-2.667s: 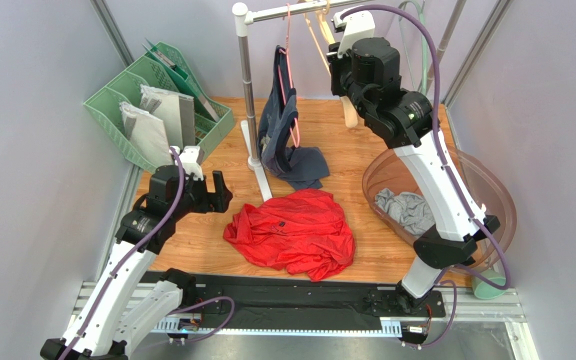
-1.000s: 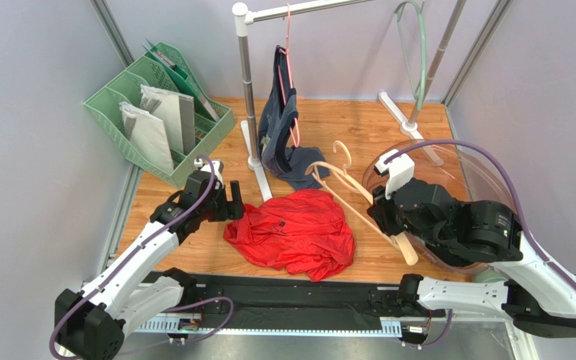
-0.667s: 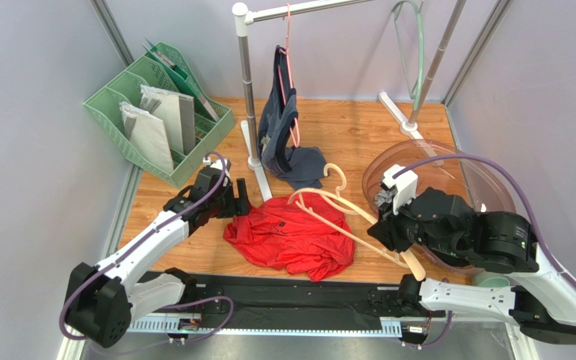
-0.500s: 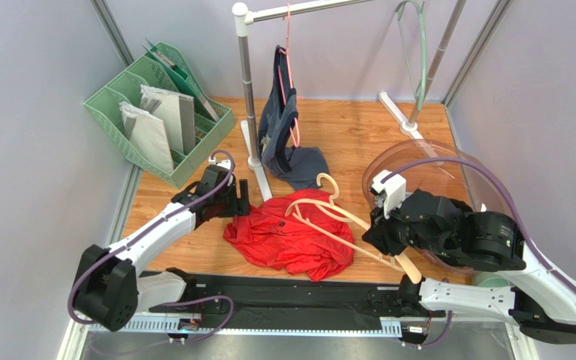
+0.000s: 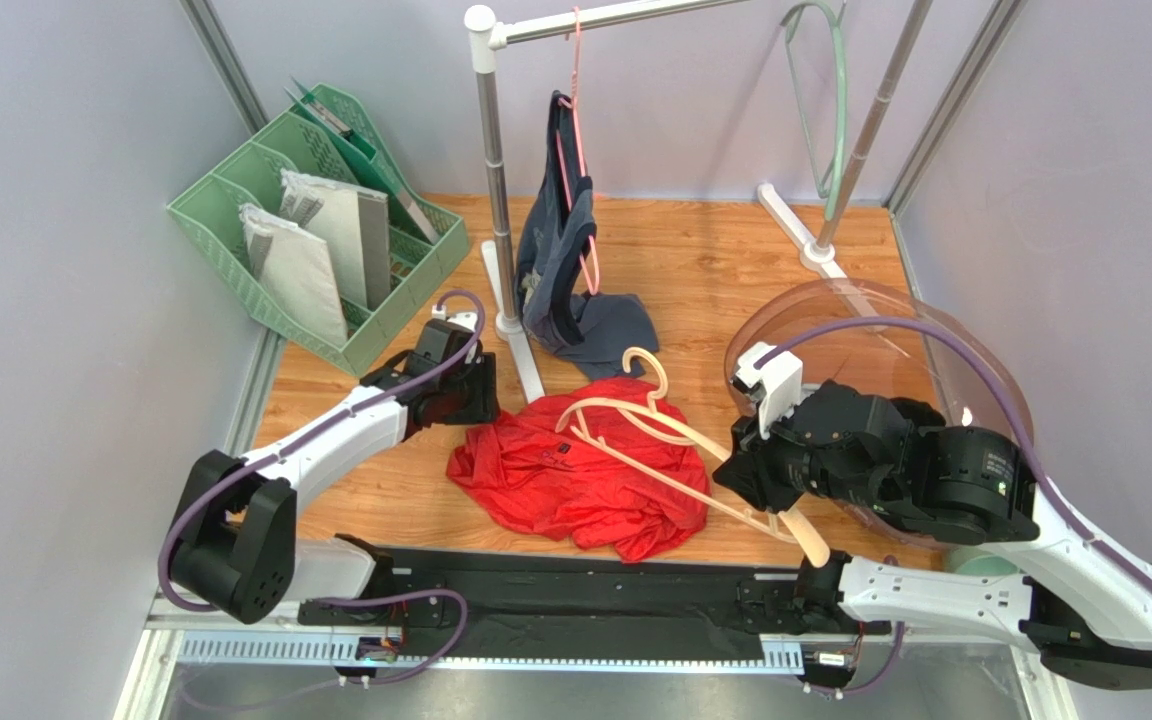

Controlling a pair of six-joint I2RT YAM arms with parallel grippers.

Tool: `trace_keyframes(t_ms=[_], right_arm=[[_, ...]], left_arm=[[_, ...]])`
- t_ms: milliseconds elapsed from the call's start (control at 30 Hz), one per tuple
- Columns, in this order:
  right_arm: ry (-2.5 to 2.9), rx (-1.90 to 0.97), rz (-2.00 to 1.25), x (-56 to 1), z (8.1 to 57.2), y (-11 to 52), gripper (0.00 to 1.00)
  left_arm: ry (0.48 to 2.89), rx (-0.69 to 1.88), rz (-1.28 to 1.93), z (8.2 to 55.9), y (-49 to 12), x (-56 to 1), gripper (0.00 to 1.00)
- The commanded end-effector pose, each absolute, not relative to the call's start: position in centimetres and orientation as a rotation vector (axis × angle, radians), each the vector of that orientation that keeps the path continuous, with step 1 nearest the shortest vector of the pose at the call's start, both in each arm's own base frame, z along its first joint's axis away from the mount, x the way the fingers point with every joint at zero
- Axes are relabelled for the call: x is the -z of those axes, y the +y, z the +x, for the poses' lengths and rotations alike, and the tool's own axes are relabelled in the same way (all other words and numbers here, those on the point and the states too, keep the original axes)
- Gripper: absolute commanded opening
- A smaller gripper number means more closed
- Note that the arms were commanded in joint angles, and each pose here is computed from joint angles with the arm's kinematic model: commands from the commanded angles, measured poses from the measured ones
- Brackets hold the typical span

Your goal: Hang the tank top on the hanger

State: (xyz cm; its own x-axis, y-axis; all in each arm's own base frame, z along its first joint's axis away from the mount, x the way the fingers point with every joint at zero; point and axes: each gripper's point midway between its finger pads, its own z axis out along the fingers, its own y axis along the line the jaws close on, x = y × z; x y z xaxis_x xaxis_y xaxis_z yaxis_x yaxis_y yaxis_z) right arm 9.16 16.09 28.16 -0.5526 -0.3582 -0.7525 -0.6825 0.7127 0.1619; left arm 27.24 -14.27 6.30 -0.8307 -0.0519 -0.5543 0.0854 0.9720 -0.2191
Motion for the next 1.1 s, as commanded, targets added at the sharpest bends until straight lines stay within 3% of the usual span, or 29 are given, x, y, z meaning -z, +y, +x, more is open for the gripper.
trace_keyframes(t_ms=[0, 167, 267, 367, 400, 433, 733, 1067], right_arm=[[2.122, -0.657, -0.776, -29.6, 9.4, 17.4, 0.00], [2.120, -0.664, -0.773, -29.6, 9.3, 17.5, 0.00], [2.115, -0.673, -0.770, -29.6, 9.3, 17.6, 0.00], [2.119, -0.679, -0.773, -29.5, 9.2, 17.8, 0.00], [2.119, -0.681, -0.780, -29.4, 9.2, 17.8, 0.00], [2.117, -0.683, -0.781, -29.4, 9.2, 17.9, 0.00], [2.076, -0.750, -0.807, -29.8, 9.0, 19.3, 0.00], [1.990, -0.830, -0.818, -30.5, 9.2, 21.2, 0.00]], left_arm=[[2.490, 0.359, 0.041, 28.4, -15.1, -6.9, 0.57], [2.515, 0.391, 0.050, 28.2, -15.7, -5.9, 0.50], [2.536, 0.410, 0.064, 27.9, -16.0, -5.3, 0.38], [2.539, 0.411, 0.064, 27.7, -15.9, -5.2, 0.18], [2.540, 0.406, 0.065, 27.7, -15.8, -5.3, 0.03], [2.528, 0.400, 0.059, 27.7, -15.7, -5.7, 0.00], [2.303, 0.526, 0.077, 26.6, -15.7, -13.3, 0.00], [2.241, 0.617, 0.129, 24.7, -16.2, -17.5, 0.00]])
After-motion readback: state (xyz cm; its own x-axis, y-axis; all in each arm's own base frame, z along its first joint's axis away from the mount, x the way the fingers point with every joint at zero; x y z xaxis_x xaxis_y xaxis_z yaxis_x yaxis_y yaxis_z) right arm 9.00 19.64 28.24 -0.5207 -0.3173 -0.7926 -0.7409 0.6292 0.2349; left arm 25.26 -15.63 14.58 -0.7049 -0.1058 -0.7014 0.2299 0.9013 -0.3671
